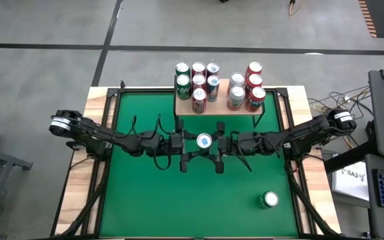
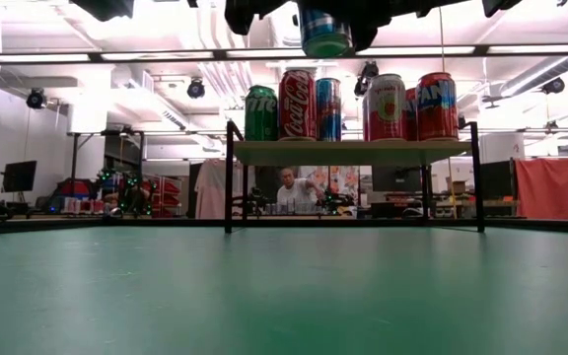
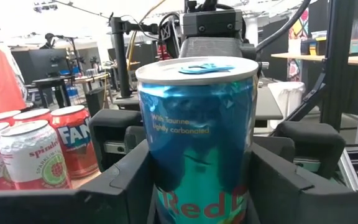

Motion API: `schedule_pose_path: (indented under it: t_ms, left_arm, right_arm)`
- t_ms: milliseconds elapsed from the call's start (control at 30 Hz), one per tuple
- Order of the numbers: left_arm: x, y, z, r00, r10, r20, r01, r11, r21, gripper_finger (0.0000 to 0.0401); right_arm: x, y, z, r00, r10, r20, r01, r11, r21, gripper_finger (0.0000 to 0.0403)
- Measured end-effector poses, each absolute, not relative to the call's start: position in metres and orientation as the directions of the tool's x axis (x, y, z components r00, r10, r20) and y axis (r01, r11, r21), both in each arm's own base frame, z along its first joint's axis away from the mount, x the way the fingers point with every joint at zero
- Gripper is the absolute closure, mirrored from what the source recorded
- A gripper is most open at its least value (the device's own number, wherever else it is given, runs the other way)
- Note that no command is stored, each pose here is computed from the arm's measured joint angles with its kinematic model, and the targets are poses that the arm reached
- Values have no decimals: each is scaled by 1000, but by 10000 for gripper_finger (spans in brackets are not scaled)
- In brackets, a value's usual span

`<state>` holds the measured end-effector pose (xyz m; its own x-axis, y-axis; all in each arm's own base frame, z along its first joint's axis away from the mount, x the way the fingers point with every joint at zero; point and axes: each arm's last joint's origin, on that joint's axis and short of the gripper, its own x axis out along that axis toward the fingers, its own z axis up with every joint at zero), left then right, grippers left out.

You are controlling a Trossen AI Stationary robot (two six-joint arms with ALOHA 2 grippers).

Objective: Place canned beverage on shelf
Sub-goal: Put the blue soda can aligned with the blue soda can on the shelf

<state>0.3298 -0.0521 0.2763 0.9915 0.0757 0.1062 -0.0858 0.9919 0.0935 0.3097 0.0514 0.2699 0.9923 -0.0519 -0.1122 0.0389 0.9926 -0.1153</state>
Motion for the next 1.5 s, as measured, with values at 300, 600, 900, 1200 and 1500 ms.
schedule_pose_path:
  t_ms: [300, 600, 900, 1200, 1500]
  left_arm:
    - [323, -50, 276, 991, 136, 14, -137, 980, 147, 209]
    - [306, -45, 271, 981, 183, -71, -167, 968, 188, 209]
    - [302, -44, 261, 983, 178, -40, -171, 977, 129, 209]
    - [304, -45, 257, 983, 178, -52, -170, 976, 133, 209]
    - [304, -45, 258, 983, 178, -42, -171, 976, 133, 209]
  right_arm:
    - [301, 50, 276, 988, -54, -148, 47, 998, -50, 82]
    - [271, 44, 302, 987, -63, -147, 66, 998, 17, 76]
    - [282, 45, 315, 977, -93, -194, 89, 996, -31, 76]
    - [321, 50, 338, 916, -152, -372, 109, 985, -135, 76]
    - [348, 54, 351, 856, -209, -474, 127, 972, -199, 90]
